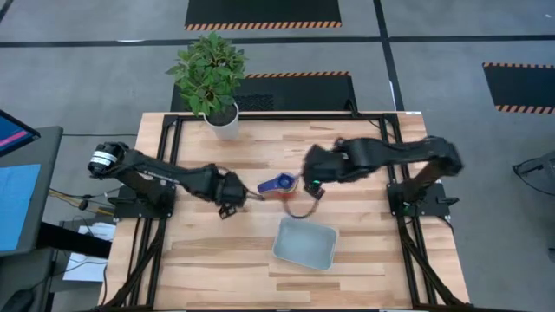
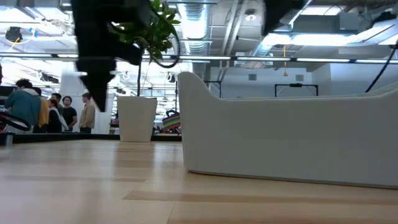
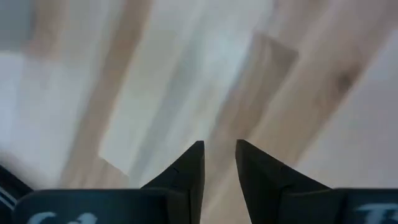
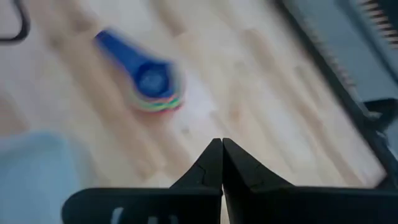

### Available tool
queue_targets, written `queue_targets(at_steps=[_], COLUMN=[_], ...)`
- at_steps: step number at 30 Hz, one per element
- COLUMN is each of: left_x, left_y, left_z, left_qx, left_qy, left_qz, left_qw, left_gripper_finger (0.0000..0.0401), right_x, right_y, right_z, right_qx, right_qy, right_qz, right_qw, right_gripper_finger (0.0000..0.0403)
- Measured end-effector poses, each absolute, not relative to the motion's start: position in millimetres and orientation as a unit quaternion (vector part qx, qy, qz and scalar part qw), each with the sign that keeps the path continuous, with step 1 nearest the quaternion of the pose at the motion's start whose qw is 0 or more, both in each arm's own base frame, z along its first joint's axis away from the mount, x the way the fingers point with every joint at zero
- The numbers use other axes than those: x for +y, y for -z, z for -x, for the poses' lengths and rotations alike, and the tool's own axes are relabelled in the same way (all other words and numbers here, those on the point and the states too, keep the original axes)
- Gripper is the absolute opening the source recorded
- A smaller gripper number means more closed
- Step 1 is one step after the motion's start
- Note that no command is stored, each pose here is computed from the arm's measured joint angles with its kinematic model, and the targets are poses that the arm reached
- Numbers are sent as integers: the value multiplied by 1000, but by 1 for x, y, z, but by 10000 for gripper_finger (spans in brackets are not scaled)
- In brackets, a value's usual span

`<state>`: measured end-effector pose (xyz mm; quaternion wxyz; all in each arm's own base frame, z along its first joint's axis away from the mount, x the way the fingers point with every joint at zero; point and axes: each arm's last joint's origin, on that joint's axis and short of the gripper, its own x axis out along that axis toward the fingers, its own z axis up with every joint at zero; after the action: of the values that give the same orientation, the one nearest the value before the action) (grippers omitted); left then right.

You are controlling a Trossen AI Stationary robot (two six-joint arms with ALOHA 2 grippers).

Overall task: Nest measuring cups in basket
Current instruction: Put the stacked measuring cups into the gray bin

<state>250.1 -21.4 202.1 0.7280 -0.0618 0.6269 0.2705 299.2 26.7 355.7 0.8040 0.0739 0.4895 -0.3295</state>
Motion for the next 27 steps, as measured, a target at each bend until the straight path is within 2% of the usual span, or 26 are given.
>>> queue_targets(at_steps=[6,10,15,18,21,25,27], left_x=[5,14,22,30,42,54,58], left_y=[-206,-206,-206,-207,-208,-201,-198], left_z=[-264,-265,-266,-272,-278,-293,-301], left_qx=[595,593,585,548,506,480,464], left_qy=[-263,-259,-267,-293,-328,-279,-258], left_qz=[116,144,169,188,213,267,272], left_qw=[751,749,747,760,769,787,803], left_gripper_finger=[82,82,82,82,82,82,82], right_x=[25,22,11,5,4,9,12], right_y=[-313,-272,-247,-243,-241,-228,-220], right_z=[-243,-234,-242,-256,-275,-299,-307], right_qx=[429,402,395,373,349,356,357], right_qy=[419,414,377,367,319,234,222], right_qz=[-156,-207,-238,-261,-296,-324,-328], right_qw=[785,790,803,811,830,845,846], right_gripper_finger=[30,25,19,19,23,25,24])
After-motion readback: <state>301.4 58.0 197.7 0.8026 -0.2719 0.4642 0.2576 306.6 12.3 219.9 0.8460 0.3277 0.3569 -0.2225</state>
